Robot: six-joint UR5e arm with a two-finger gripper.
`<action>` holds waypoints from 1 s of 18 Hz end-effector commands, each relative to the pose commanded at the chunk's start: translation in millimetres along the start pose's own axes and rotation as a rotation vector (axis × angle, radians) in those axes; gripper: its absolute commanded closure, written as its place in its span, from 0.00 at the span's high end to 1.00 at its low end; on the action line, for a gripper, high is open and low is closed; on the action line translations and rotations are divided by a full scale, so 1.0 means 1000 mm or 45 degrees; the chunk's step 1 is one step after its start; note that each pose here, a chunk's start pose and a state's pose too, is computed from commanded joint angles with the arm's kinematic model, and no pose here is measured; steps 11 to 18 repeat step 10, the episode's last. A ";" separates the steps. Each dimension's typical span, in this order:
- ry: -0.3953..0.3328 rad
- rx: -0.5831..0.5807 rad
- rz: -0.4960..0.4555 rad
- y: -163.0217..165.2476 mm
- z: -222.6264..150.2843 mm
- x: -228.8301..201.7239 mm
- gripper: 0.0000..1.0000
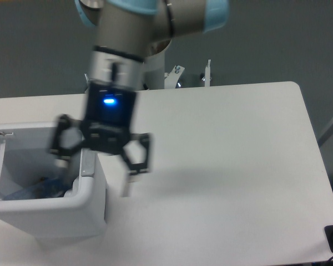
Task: Place the trash in the trash can
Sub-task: 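Open the gripper to release the bottle into the bin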
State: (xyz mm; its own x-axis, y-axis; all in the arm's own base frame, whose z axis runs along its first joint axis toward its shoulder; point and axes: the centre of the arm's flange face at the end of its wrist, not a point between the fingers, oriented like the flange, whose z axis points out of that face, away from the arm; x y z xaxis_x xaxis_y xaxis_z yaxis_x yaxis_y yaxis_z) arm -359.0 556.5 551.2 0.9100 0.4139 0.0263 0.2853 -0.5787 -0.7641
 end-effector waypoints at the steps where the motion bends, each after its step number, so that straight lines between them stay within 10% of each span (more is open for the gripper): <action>1: -0.015 -0.022 0.031 0.009 0.004 -0.013 1.00; 8: -0.171 -0.428 0.454 0.044 -0.006 -0.049 1.00; 18: -0.153 -0.478 0.423 0.047 -0.032 -0.046 1.00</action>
